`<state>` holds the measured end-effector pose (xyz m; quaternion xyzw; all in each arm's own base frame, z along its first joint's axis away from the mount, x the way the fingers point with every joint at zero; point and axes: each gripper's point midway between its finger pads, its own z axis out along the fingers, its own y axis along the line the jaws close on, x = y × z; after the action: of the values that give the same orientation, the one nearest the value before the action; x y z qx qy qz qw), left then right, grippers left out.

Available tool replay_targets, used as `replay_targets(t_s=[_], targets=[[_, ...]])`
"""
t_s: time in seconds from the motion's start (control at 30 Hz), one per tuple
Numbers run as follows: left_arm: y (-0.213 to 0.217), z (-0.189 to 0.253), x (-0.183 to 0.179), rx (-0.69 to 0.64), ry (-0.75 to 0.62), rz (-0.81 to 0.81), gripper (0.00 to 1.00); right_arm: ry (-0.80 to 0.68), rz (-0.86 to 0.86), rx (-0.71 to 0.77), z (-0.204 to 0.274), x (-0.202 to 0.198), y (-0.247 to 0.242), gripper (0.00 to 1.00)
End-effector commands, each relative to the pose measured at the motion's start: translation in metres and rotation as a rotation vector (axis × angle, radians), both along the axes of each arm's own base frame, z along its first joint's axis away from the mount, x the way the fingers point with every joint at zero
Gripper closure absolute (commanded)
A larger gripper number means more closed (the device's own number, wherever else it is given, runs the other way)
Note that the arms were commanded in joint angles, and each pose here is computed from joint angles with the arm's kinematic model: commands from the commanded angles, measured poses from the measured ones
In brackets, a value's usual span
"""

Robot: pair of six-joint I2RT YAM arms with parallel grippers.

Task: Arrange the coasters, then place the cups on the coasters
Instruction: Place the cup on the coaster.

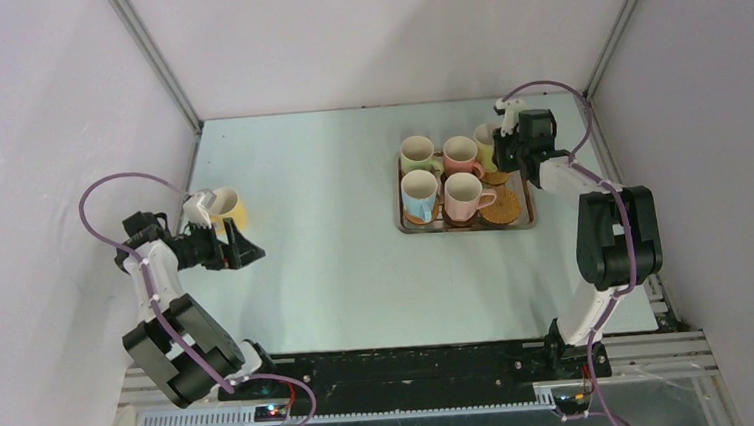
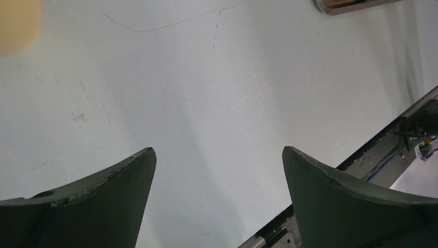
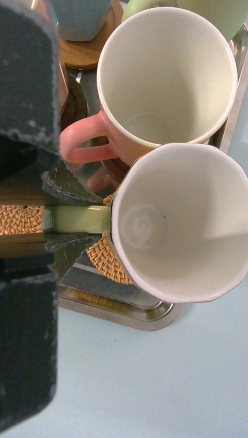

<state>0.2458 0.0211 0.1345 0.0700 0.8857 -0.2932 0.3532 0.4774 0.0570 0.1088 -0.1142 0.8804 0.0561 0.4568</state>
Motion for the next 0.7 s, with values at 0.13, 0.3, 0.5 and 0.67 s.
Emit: replay_targets(t_s=[0.13,0.3,0.5,0.67], targets=[[-0.001,0.008,0.004,-0.017,-0.043,-0.018,0.0,-0.122,0.047,0.012,0.045,0.015,0.013,0.96],[0.0,0.008,0.004,-0.018,-0.041,-0.017,0.0,-0.115,0.06,0.02,0.042,0.014,0.016,0.88],[-0.001,0.006,0.004,-0.025,-0.034,-0.022,0.0,-0.054,0.068,0.041,0.032,0.011,0.016,0.85],[0.0,-0.001,0.004,-0.032,-0.021,-0.026,0.0,-0.023,0.055,0.072,0.025,0.011,0.012,0.84]])
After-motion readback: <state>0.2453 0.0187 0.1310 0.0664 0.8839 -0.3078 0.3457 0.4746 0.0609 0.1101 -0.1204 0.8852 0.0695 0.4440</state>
